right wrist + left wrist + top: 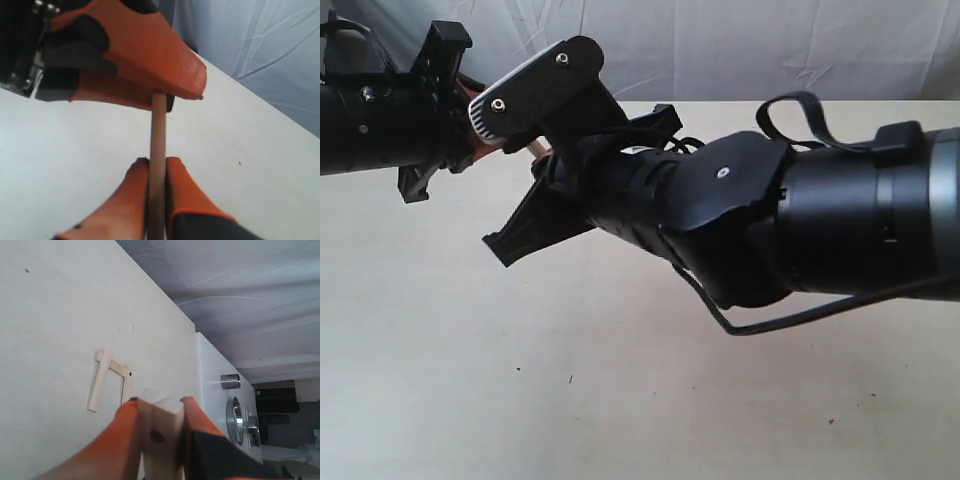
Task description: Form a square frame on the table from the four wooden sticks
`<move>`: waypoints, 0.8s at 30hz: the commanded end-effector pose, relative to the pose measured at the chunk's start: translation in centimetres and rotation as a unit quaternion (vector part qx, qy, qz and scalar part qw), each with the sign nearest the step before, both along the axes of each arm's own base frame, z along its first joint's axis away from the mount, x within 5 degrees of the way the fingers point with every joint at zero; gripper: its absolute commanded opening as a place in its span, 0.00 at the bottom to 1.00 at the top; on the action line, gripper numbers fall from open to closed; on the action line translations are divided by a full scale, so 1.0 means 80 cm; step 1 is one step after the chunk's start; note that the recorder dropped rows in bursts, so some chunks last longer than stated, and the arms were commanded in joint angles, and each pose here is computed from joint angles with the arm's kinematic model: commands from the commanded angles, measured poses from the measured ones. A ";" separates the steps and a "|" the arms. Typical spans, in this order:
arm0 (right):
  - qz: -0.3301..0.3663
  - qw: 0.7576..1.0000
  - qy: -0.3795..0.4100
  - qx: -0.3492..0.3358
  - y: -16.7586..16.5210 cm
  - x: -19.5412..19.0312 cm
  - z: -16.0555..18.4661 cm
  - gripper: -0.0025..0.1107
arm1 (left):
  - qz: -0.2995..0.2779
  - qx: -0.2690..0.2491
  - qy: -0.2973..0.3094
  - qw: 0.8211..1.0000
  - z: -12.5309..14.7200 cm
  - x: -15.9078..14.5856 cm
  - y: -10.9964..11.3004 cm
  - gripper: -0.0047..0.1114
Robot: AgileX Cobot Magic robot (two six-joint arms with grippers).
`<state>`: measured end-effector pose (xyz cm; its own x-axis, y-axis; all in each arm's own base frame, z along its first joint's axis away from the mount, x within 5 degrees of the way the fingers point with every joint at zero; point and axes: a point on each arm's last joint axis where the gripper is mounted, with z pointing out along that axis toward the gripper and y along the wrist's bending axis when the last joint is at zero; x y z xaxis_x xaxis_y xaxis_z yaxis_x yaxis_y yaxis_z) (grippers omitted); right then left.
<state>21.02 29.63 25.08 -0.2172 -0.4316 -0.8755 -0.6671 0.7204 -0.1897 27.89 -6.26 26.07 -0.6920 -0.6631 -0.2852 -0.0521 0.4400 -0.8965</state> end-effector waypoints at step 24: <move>0.063 0.929 0.341 0.132 -0.107 0.023 -0.051 0.02 | 0.059 0.093 -0.005 0.994 -0.012 0.007 0.031 0.40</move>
